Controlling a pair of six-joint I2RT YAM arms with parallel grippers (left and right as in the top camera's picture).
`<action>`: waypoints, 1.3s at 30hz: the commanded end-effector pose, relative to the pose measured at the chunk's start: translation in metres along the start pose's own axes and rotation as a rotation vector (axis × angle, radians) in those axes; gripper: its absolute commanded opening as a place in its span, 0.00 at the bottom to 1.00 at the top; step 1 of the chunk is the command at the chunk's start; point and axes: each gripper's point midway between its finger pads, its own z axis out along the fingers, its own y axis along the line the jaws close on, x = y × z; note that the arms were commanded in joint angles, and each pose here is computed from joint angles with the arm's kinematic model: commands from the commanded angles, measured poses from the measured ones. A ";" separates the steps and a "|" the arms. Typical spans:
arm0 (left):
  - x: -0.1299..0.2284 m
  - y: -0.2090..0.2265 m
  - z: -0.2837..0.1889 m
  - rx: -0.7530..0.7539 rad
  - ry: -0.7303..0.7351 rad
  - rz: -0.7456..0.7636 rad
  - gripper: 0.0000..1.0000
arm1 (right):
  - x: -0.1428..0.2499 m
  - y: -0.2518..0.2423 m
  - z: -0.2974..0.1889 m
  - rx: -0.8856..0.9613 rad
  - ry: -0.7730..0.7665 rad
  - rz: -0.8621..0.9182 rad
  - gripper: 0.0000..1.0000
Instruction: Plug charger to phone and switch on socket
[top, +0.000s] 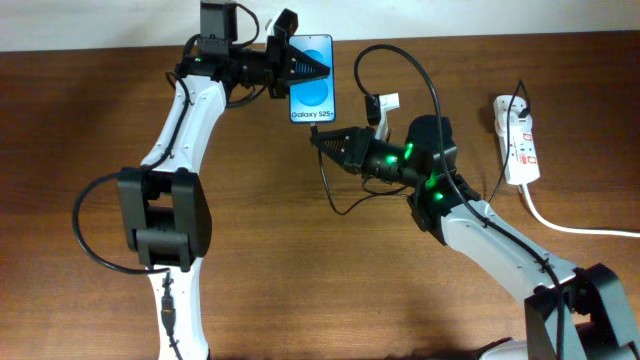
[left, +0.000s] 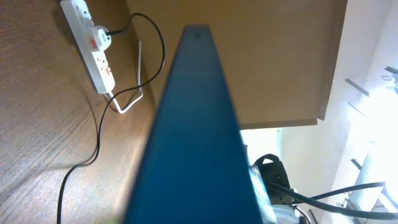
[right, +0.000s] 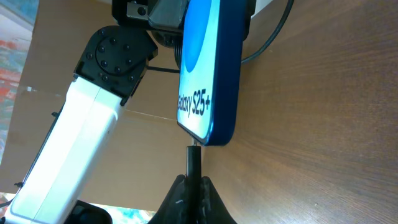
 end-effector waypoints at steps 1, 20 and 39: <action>0.003 -0.016 -0.001 0.017 0.014 0.044 0.00 | -0.011 0.005 -0.001 -0.002 -0.046 -0.024 0.04; 0.015 -0.014 0.040 0.005 0.068 0.047 0.00 | -0.036 0.003 -0.003 0.017 -0.182 -0.003 0.04; -0.020 -0.008 -0.059 -0.033 -0.123 0.062 0.00 | 0.022 -0.081 -0.019 0.320 0.086 -0.081 0.07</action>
